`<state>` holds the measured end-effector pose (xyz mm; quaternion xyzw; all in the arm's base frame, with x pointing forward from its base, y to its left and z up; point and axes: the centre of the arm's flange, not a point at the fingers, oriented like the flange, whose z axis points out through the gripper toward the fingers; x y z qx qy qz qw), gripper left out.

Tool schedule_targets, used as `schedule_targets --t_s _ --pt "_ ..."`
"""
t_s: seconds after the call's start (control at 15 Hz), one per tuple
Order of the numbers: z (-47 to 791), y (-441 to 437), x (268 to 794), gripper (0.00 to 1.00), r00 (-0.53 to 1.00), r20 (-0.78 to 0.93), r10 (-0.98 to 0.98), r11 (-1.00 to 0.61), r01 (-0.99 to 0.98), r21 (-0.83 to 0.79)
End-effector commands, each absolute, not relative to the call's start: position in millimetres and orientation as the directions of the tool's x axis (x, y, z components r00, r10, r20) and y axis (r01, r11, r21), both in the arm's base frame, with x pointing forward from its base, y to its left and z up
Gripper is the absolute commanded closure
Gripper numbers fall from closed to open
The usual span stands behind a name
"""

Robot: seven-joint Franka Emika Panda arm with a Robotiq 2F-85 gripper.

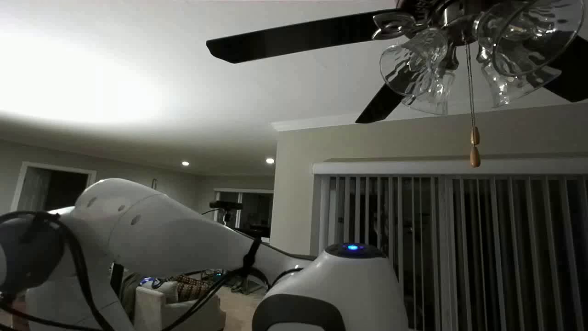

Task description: Turn on the light

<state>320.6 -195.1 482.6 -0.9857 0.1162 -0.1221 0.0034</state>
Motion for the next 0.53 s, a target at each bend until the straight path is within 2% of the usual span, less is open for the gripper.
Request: schedule_targets --t_s 0.0,0.27,0.47 --pt "482.6 -195.1 320.6 0.0 0.943 0.24 -0.23 -0.973 -0.228 -0.035" --pt "482.6 -195.1 320.6 0.0 0.943 0.24 -0.23 -0.973 -0.228 -0.035" --pt "519.0 -186.3 317.9 0.0 0.893 0.406 -0.192 -0.978 -0.209 -0.004"
